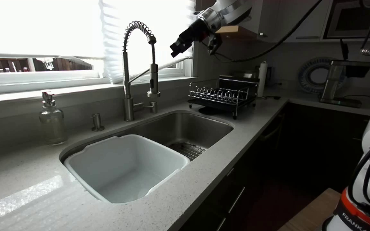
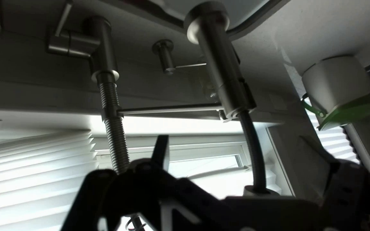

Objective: Turn the tap nozzle to the left

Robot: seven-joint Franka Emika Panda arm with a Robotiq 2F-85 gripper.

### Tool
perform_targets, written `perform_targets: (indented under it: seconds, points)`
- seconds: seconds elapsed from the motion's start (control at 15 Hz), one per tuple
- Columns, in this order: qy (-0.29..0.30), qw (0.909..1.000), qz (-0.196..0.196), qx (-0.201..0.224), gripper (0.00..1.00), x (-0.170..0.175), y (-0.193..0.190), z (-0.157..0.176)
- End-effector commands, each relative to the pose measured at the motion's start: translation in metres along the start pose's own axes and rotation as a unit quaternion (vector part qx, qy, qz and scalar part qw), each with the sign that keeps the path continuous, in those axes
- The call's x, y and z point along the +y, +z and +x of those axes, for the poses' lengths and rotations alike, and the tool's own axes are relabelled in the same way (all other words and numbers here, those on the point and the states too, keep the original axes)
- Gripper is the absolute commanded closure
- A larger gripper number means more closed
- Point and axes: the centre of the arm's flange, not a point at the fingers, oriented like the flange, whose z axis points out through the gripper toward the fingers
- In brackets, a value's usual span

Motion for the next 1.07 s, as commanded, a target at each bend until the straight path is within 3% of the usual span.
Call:
perform_targets:
  seconds: [0.0, 0.33, 0.53, 0.67, 0.73, 1.0]
  points:
    - [0.008, 0.9978, -0.002, -0.066, 0.0, -0.009, -0.046, -0.001]
    - [0.074, 0.9767, -0.074, -0.187, 0.0, -0.041, -0.08, -0.011]
    - [0.113, 0.9592, -0.135, -0.221, 0.0, -0.051, -0.097, -0.02]
    - [0.135, 0.9583, -0.142, -0.208, 0.0, -0.053, -0.107, -0.028]
    - [0.109, 0.9636, -0.133, -0.205, 0.0, -0.042, -0.1, -0.013]
    - [0.124, 0.9619, -0.138, -0.2, 0.0, -0.045, -0.108, -0.019]
